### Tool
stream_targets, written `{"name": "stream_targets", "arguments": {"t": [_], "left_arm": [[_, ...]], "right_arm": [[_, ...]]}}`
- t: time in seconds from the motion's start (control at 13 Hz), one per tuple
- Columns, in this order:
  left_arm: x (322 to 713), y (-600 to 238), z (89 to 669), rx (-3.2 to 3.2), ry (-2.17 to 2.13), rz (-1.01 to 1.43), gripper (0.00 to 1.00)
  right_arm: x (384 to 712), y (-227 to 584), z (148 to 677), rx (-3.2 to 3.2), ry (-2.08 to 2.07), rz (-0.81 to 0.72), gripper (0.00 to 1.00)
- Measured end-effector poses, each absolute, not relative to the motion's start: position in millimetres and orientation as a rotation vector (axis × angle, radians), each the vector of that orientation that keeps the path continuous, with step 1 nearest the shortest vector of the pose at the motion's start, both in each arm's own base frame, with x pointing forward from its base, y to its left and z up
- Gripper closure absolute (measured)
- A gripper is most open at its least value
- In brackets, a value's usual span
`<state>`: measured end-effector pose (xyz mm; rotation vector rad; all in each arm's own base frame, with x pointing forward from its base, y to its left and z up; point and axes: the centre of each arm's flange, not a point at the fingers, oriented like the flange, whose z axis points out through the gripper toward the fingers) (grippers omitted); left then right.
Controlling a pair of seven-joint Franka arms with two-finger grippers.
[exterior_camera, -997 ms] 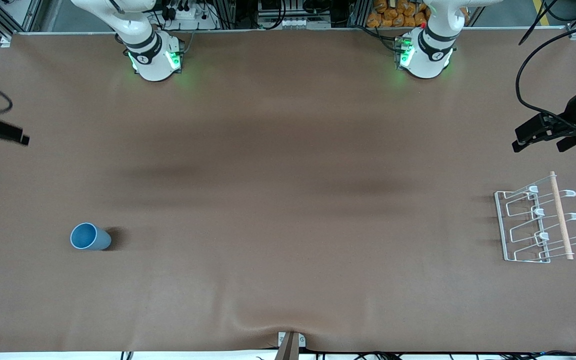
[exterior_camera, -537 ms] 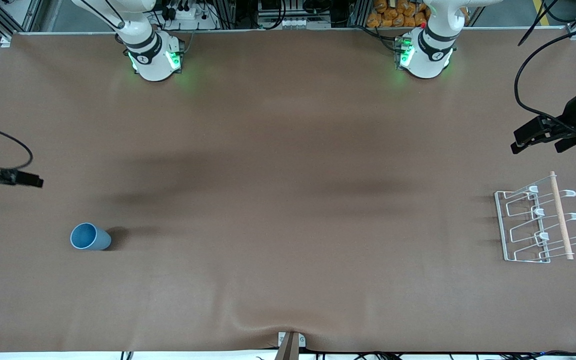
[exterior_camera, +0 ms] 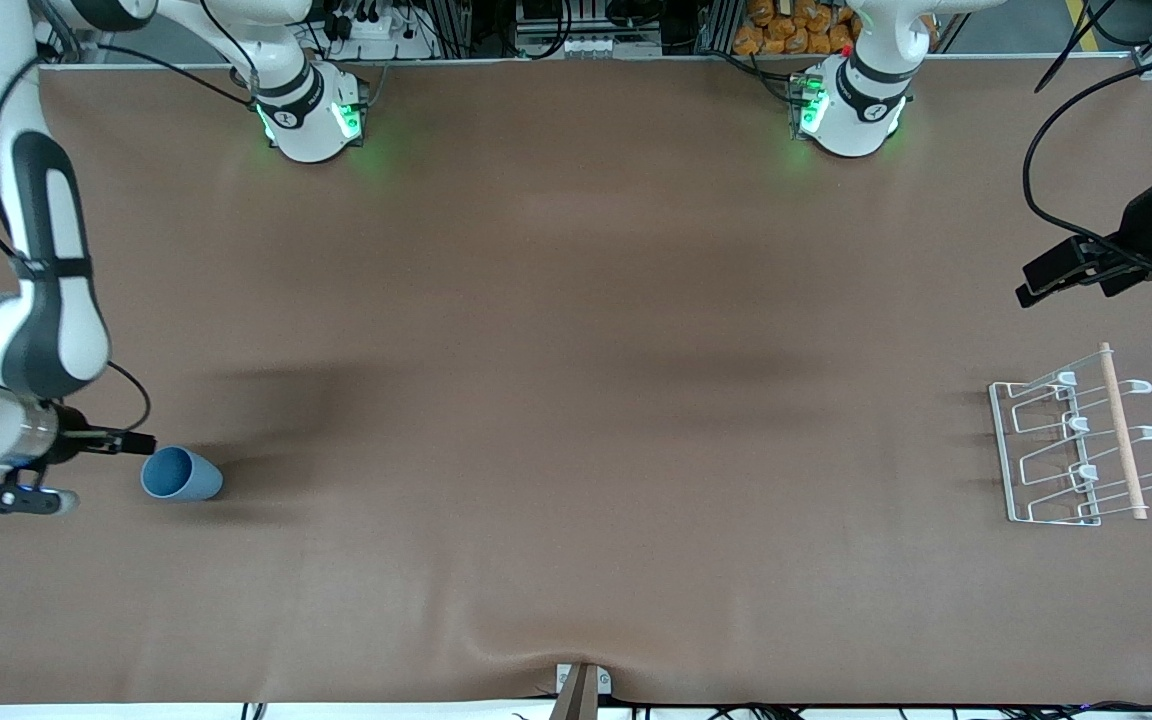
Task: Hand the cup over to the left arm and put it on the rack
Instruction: 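Reach the right gripper down to the blue cup and grasp it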
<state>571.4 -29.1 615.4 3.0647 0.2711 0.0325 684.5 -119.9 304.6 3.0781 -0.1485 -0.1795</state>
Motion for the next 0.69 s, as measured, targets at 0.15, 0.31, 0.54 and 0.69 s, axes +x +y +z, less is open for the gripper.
{"name": "stream_targets", "arguments": {"t": [0.15,0.31,0.54,0.69], "left_arm": [[571,-32,616,2.987,0.403,0.013,0.0],[571,-34,618,2.891,0.536,-0.018,0.0],[571,-39,619,2.769,0.712,-0.072,0.0],[572,-45,619,2.688,0.837,-0.119,0.0]], "right_arm": [[689,-118,283,3.077,-0.14,-0.165,0.0],[692,-118,272,3.075,-0.136,-0.137,0.0],[693,-118,269,3.075,-0.135,-0.129,0.0],[694,-119,270,3.074,-0.135,-0.118,0.0]]}}
